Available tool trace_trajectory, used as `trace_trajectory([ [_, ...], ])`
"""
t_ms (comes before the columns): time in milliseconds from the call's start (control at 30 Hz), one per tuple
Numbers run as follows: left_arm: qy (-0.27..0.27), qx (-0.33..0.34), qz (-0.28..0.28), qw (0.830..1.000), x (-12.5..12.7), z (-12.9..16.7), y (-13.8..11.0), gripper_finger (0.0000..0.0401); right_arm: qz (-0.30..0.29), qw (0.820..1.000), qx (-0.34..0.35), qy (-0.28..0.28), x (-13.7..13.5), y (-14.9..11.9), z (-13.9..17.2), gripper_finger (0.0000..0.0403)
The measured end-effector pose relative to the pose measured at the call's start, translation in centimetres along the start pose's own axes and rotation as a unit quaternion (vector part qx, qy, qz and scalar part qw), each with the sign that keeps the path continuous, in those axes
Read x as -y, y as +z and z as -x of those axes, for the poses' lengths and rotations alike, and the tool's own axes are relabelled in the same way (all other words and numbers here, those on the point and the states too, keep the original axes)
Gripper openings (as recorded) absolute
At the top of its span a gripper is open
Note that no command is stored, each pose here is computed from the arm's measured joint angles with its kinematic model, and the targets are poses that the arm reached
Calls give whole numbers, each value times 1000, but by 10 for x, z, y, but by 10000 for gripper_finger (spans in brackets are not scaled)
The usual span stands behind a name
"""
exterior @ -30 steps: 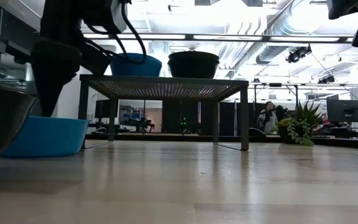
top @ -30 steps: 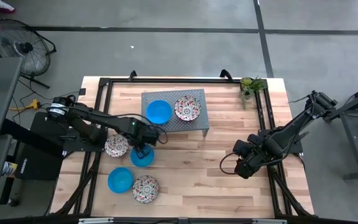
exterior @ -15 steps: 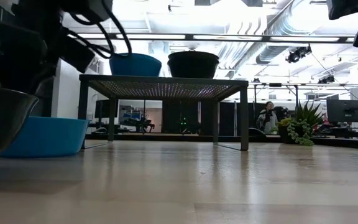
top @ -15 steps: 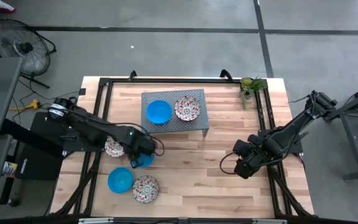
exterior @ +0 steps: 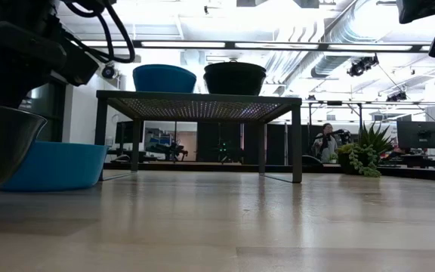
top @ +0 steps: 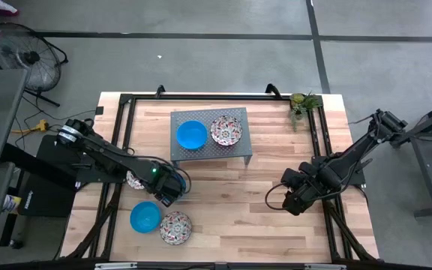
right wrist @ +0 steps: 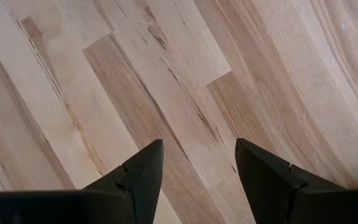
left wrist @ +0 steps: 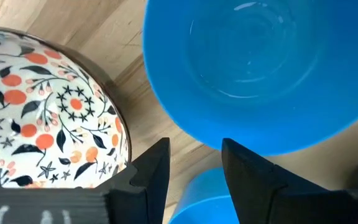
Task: Pick & Place Mini bowls
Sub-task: Stack the blue bowl on top of the blue bowls on the shelf
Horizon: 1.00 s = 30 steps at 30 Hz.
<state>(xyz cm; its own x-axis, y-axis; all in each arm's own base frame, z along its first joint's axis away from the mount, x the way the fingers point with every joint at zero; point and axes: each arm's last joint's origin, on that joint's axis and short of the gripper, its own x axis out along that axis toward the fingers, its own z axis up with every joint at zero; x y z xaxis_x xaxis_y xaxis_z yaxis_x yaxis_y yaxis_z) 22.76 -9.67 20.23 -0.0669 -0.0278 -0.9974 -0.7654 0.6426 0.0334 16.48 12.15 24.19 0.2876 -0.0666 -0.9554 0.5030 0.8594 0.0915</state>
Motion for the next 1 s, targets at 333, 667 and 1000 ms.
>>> trace_trajectory([
  [333, 4, -9, 37, 999, 11, -15, 4, 140, -1, 1000, -2, 3, 0, 0, 0, 188],
  [667, 6, -17, 31, 999, 24, -33, 9, 140, 3, 1000, 1, 8, -1, 0, 0, 188],
  [1000, 1, -15, 22, 1000, 24, -33, 9, 67, 3, 1000, 1, 8, -1, 0, 0, 188],
])
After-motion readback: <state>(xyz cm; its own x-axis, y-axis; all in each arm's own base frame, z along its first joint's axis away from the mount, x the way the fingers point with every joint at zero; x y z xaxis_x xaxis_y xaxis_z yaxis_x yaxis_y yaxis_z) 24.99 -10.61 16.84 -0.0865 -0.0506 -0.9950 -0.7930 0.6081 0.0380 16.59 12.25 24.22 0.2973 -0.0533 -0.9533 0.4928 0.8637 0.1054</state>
